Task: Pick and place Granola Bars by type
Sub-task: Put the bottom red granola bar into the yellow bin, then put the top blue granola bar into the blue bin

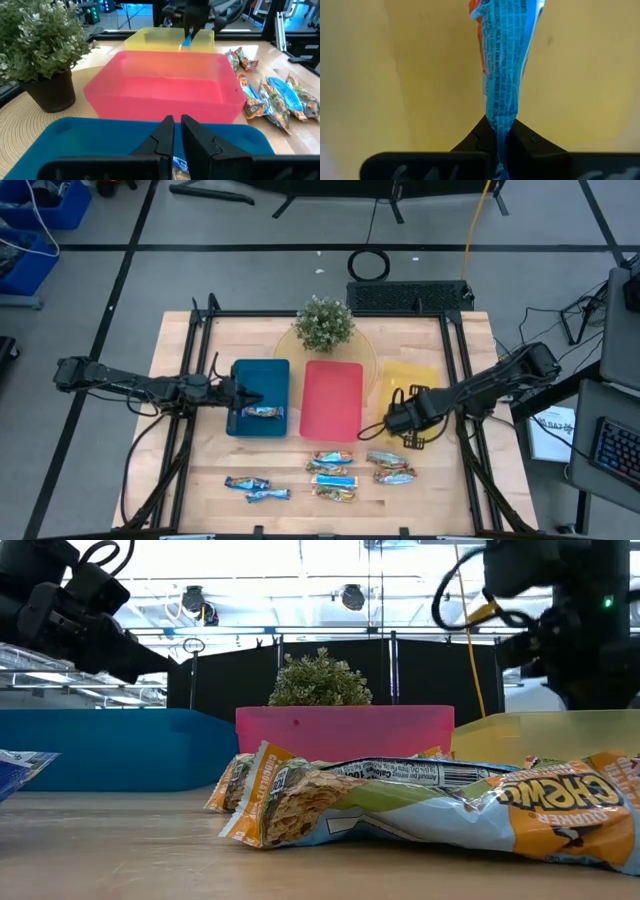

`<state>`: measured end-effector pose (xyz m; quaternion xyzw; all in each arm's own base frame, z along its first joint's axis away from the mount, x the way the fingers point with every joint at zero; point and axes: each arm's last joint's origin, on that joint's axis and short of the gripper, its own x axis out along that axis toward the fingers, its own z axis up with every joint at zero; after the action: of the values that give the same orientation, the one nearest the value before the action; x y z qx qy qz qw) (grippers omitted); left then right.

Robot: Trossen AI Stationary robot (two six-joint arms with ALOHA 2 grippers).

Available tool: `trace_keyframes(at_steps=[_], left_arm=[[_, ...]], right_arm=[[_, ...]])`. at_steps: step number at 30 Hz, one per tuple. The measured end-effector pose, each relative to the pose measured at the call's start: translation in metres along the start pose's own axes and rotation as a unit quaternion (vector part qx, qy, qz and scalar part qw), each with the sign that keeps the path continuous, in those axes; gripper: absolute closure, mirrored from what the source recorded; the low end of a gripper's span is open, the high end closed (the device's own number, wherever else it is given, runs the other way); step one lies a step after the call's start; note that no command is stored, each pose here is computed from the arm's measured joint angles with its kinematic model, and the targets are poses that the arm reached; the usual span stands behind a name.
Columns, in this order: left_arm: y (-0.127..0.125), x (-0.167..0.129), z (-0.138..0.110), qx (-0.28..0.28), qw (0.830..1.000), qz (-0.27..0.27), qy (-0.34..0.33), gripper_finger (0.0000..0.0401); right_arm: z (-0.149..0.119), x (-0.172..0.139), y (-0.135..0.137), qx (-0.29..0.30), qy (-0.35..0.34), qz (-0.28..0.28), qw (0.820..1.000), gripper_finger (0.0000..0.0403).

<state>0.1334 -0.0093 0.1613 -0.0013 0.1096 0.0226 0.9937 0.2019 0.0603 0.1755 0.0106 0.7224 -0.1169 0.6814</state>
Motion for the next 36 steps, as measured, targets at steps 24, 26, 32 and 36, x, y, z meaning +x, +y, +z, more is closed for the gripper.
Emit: trace_keyframes(at_steps=[24, 26, 32, 36], left_arm=[[0.000, 0.000, 0.000, -0.016, 1.000, -0.002, -0.001, 0.0361], [0.000, 0.000, 0.000, -0.016, 1.000, -0.002, -0.001, 0.0361], [0.000, 0.000, 0.000, -0.014, 1.000, -0.001, -0.001, 0.0361], [0.000, 0.000, 0.000, -0.024, 1.000, -0.002, -0.001, 0.0361]], right_arm=[[-0.011, -0.019, -0.009, 0.034, 0.062, -0.030, 0.997, 0.0257], [-0.011, -0.034, -0.010, 0.042, 0.035, -0.030, 0.998, 0.0264], [-0.017, -0.093, -0.006, 0.036, -0.210, -0.028, 0.977, 0.0328], [-0.029, -0.123, 0.003, -0.005, -0.378, 0.017, 0.926, 0.0389]])
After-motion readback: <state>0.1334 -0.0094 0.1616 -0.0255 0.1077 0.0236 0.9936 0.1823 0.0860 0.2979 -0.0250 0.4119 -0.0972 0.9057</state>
